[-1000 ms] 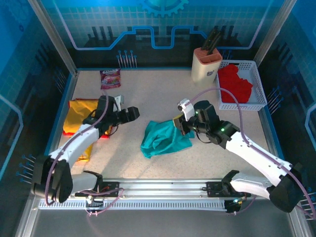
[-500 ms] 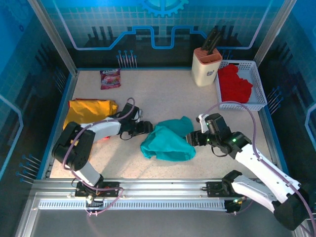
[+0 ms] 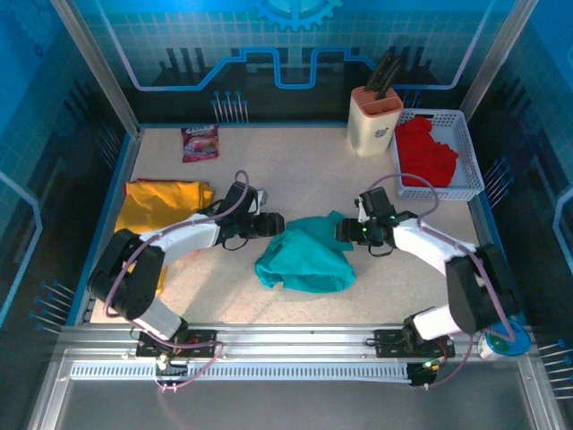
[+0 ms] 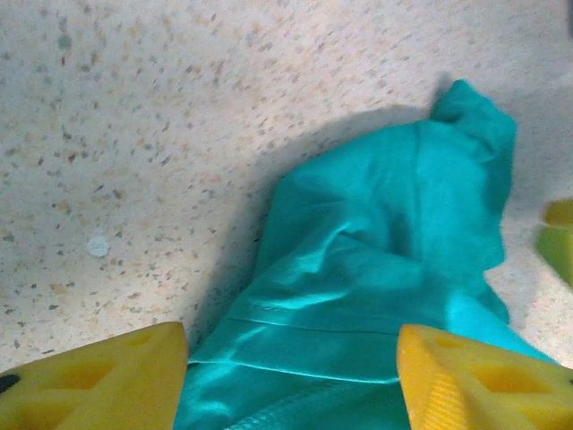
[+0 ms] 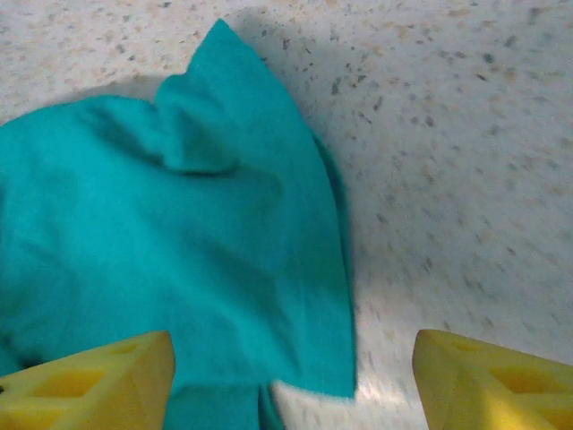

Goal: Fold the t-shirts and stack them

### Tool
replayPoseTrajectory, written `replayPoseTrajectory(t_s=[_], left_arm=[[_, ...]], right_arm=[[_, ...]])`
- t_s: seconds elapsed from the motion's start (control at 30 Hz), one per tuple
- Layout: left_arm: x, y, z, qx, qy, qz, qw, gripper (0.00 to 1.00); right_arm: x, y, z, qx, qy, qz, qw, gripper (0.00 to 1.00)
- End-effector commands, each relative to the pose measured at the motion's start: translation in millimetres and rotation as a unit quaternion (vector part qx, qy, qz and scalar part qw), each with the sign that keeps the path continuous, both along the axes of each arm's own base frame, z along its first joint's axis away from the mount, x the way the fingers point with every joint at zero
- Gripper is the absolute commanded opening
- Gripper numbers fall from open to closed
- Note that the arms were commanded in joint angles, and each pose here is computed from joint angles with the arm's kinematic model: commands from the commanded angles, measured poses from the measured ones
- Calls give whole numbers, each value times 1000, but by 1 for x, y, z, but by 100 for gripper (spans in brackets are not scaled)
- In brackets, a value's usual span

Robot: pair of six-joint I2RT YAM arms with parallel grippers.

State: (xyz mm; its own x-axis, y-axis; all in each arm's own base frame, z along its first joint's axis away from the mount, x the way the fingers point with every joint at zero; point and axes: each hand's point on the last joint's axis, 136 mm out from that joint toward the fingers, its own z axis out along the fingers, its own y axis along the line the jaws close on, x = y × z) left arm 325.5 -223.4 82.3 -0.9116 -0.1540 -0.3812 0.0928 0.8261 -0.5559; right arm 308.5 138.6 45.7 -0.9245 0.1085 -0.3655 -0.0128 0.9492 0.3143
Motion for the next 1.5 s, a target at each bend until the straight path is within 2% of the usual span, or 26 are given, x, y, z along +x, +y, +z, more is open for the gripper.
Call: replayPoseTrajectory(t_s=[0.0, 0.13, 0.17, 0.23, 0.3, 0.37, 0.4, 0.47, 0.6, 0.7, 0.9, 1.17, 1.33, 1.47], left_arm=[[-10, -7, 6, -3, -1, -17, 1000, 68], [-15, -18, -2, 5, 7, -32, 999, 69], [-16, -21, -7, 11, 12, -35, 999, 68], [-16, -24, -14, 23, 16, -38, 999, 65], [-16, -27, -18, 34, 17, -39, 999, 61], [-13, -29, -18, 38, 12, -38, 998, 48], [-11, -30, -17, 39, 10, -37, 999, 41], [-9, -29, -14, 46, 8, -37, 998, 27], [-2, -21, 10, 72, -23, -35, 997, 12], [3, -12, 35, 94, -56, -35, 993, 4], [7, 4, 75, 126, -83, -42, 988, 3], [14, 31, 117, 110, -109, -15, 988, 3], [18, 37, 139, 94, -145, -13, 985, 3], [39, 43, 157, 85, -167, -2, 982, 1]], right_arm=[[31, 22, 5, 28, -29, 9, 999, 69], [33, 34, -12, 27, -11, 21, 999, 62], [32, 37, -15, 26, -8, 24, 999, 58], [39, 43, -10, 29, -16, 26, 999, 45], [45, 43, -4, 24, -21, 26, 999, 24], [52, 40, 5, 13, -30, 23, 999, 6], [57, 38, 13, 5, -38, 21, 999, 0], [66, 35, 32, -9, -58, 19, 998, 0], [88, 27, 91, -34, -130, 9, 991, 0], [99, 19, 131, -45, -183, -3, 982, 0], [115, -4, 192, -74, -261, -40, 962, 0], [115, -28, 252, -78, -327, -69, 939, 0], [105, -22, 262, -55, -332, -56, 940, 0], [83, -15, 269, -39, -313, -43, 948, 0]])
